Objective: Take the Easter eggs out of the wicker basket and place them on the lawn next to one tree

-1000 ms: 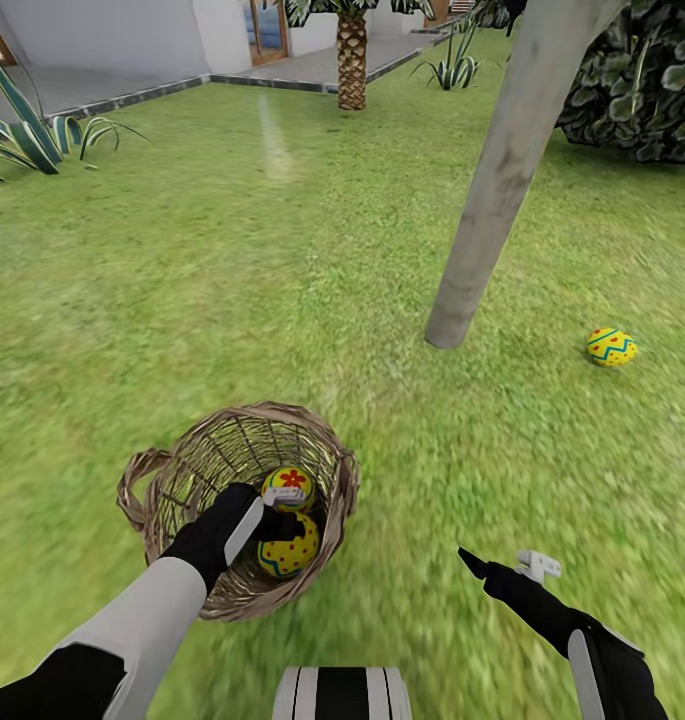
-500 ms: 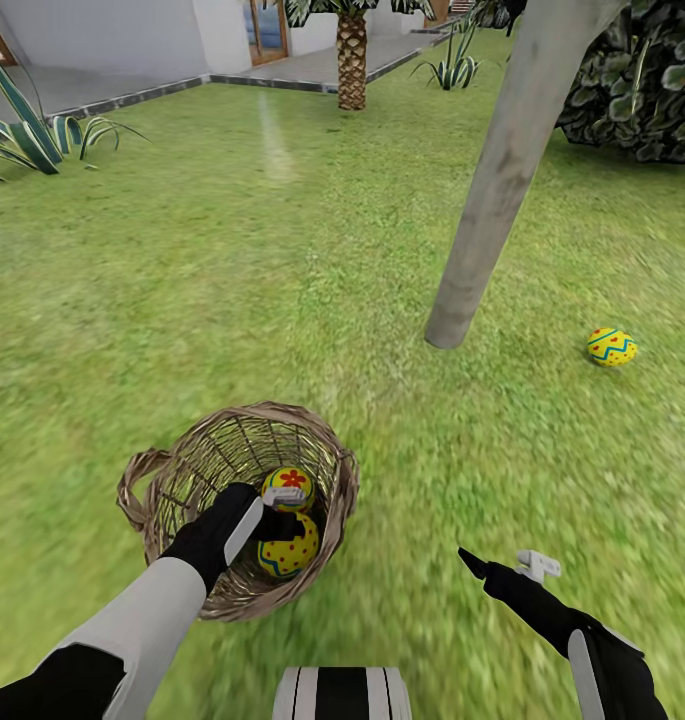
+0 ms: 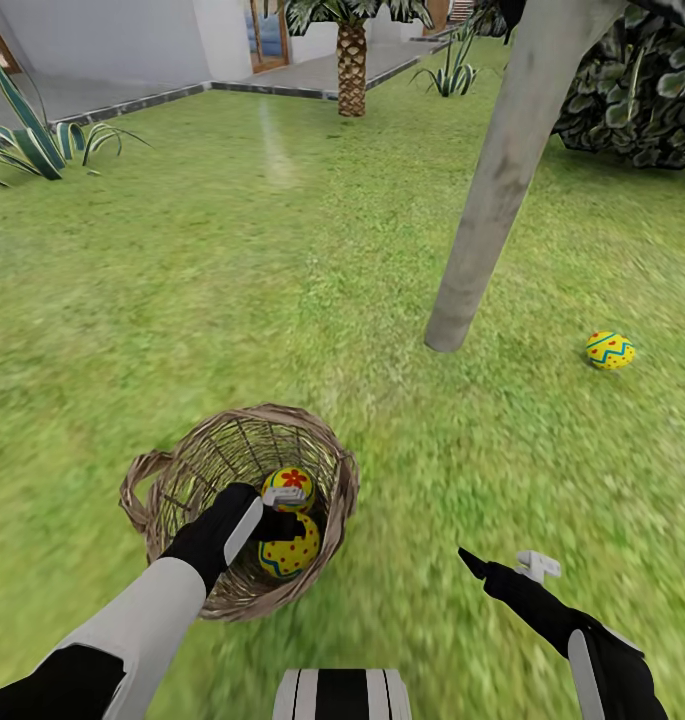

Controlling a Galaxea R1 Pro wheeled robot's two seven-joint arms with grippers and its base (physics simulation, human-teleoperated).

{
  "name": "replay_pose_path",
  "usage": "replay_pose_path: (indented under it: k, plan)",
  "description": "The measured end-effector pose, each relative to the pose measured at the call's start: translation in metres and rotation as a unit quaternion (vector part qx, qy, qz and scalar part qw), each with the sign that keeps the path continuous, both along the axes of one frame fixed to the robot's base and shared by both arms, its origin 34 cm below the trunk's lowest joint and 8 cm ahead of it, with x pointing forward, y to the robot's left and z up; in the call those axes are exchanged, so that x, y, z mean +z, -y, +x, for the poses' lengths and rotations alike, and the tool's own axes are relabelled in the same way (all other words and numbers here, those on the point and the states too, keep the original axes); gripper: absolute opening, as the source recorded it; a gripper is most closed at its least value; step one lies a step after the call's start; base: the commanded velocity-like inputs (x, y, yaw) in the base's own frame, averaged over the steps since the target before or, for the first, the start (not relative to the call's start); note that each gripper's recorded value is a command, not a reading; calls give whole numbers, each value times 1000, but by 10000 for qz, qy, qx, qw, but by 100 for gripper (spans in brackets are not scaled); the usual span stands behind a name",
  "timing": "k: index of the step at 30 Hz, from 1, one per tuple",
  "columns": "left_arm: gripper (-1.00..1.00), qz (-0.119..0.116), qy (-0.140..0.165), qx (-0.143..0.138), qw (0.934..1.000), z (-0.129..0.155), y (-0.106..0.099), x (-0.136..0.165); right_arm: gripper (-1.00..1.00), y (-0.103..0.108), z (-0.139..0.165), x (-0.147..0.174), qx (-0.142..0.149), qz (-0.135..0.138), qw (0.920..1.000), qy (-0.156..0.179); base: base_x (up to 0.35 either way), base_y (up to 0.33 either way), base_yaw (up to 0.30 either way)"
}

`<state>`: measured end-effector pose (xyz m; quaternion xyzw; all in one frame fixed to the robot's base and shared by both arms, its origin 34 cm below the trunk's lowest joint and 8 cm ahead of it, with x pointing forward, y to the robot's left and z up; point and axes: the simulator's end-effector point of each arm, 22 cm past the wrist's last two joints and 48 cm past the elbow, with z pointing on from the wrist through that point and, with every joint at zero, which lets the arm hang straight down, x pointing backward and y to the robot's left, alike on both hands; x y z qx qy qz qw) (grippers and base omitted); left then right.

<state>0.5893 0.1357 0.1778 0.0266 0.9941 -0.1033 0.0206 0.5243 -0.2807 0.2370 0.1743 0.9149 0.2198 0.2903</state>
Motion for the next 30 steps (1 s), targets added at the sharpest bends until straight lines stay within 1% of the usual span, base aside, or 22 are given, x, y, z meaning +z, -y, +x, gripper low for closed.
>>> replay_pose_path:
  k: [4, 7, 30]
  plan:
    - [-100, 27, -130, -66, 9999, -6, 0, 0, 100, 0, 0, 0, -3, -1, 10000, -1, 0, 0, 0]
    - [-100, 34, -163, -82, 9998, -8, 0, 0, 100, 0, 0, 0, -4, -1, 10000, -1, 0, 0, 0]
    - [-100, 2, -142, -78, 9999, -6, 1, 4, 100, 0, 2, 4, -6, -1, 10000, 39, -10, 3, 0]
